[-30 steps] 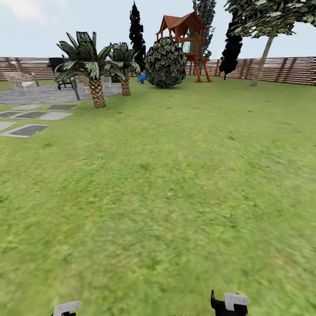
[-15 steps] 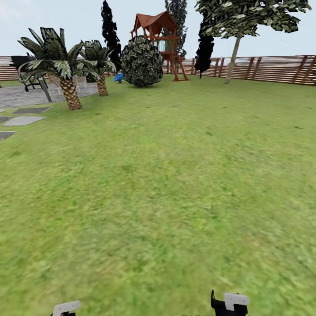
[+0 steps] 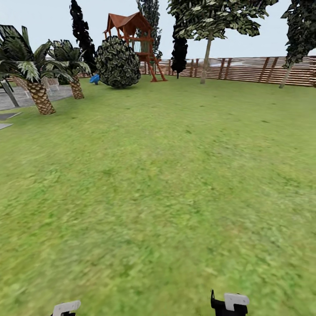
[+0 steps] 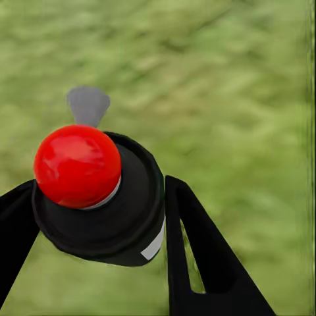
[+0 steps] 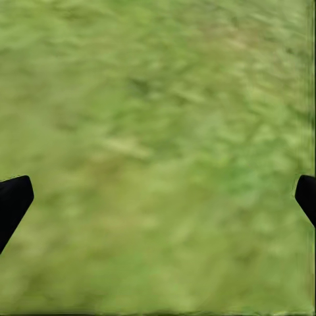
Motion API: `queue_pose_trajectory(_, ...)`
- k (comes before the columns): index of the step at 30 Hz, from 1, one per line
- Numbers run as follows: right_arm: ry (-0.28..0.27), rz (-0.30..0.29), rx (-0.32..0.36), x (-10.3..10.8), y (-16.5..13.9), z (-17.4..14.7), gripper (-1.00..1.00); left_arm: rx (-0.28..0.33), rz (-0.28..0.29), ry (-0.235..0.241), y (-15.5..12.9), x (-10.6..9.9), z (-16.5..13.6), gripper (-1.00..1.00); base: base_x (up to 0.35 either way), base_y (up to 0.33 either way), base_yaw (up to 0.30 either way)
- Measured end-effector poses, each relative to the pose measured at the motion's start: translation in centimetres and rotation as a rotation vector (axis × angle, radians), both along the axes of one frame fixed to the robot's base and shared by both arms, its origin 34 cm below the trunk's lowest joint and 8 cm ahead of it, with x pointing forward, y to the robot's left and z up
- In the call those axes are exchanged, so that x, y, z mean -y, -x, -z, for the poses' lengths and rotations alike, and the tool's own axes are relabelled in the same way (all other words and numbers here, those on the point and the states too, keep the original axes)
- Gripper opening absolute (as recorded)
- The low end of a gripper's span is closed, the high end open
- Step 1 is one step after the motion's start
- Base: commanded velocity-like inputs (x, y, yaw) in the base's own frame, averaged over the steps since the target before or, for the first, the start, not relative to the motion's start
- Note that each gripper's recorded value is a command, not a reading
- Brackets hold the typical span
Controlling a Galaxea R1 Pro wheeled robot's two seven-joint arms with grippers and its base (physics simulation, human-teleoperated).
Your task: In the garden, pick up the pesticide atomizer on the floor and spray pesticide onto both trees until each tree trunk is fully covered.
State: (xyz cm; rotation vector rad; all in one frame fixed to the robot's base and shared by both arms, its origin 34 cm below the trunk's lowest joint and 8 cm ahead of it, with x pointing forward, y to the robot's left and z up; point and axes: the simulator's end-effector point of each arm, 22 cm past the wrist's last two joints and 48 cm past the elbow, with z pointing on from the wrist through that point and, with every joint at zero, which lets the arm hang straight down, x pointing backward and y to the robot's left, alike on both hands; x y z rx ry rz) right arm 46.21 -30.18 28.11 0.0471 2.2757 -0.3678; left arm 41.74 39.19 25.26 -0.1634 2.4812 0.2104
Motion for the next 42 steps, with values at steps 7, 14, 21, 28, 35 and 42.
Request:
queue_pose_trajectory(7, 0.000, 0.000, 0.003, 0.00, -0.09, -0.10, 1.00, 0.007, 0.001, 0.000, -0.18, 0.08, -0.14, -1.00, 0.000, 0.000, -0.300)
queue_pose_trajectory(14, 0.000, 0.000, 0.006, 0.00, -0.18, -0.21, 1.00, 0.008, 0.000, 0.000, -0.23, 0.08, -0.19, -1.00, 0.000, 0.000, -0.300)
queue_pose_trajectory(21, 0.000, 0.000, 0.009, 0.00, -0.27, -0.31, 1.00, 0.012, 0.000, 0.000, -0.34, 0.08, -0.29, -1.00, 0.000, 0.000, -0.300)
queue_pose_trajectory(28, 0.000, 0.000, 0.013, 0.00, -0.37, -0.46, 1.00, 0.011, -0.002, 0.000, -0.37, 0.02, -0.37, -1.00, 0.185, 0.000, -0.297)
queue_pose_trajectory(35, 0.000, 0.000, 0.018, -0.03, -0.55, -0.67, 1.00, 0.016, -0.006, -0.001, -0.54, -0.09, -0.57, -1.00, 0.333, 0.000, -0.277)
queue_pose_trajectory(42, -0.008, -0.006, 0.027, -0.66, -0.86, -0.96, 1.00, 0.025, -0.008, -0.002, -0.82, -0.15, -0.86, -1.00, 0.336, 0.000, -0.105)
